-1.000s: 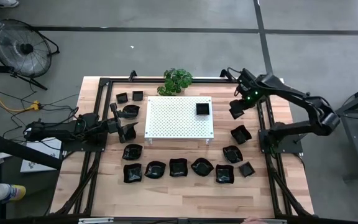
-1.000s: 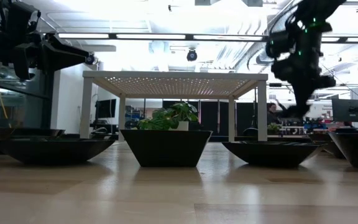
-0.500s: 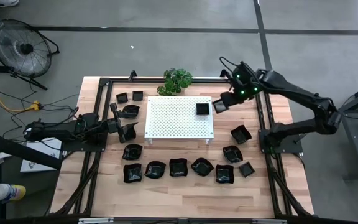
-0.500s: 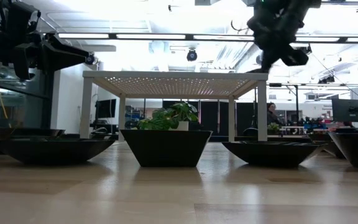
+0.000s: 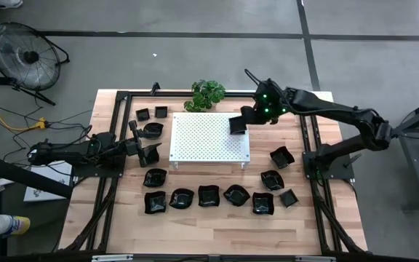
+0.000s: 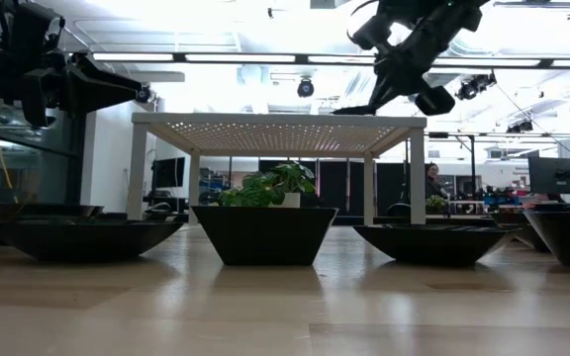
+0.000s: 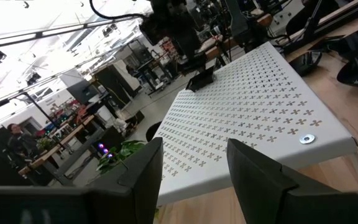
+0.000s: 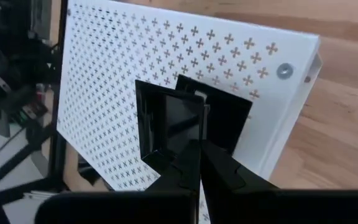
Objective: Pick & Place Mini shaped plates
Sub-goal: Stack the square plate on top of the square plate on the shelf
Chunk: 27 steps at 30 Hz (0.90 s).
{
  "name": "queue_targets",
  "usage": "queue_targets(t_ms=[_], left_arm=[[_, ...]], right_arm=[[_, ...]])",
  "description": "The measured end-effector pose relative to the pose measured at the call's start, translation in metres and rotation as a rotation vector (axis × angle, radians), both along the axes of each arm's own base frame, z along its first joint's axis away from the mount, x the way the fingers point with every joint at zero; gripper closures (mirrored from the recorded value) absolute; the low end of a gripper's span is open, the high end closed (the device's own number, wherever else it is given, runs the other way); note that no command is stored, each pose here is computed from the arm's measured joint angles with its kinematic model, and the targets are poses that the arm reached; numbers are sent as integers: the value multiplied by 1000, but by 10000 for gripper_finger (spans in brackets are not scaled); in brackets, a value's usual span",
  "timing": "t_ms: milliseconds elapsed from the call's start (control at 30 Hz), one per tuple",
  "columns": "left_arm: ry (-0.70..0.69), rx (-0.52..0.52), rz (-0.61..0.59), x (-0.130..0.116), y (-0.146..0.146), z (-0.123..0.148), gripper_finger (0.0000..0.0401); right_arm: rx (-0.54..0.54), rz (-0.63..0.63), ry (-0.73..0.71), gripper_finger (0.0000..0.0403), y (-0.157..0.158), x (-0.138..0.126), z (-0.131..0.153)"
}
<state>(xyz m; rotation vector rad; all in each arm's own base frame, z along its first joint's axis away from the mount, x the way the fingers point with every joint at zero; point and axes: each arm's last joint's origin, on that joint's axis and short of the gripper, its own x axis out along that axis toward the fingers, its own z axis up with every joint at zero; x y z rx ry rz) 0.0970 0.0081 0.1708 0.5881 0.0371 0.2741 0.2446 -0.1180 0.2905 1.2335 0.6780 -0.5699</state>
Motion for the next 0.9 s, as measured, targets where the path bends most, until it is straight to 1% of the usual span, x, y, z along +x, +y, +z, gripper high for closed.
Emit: queue_targets(t_ms=[167,367,900], left_arm=[[0,0,0,0,0,0,226],[0,0,0,0,0,0,226],[0,0,1,0,0,0,226]], right_arm=[[28,-41,-23,403,4,6,-4],[58,-68,-22,403,7,7,-15],[30,-76,-5,403,4,5,-18]])
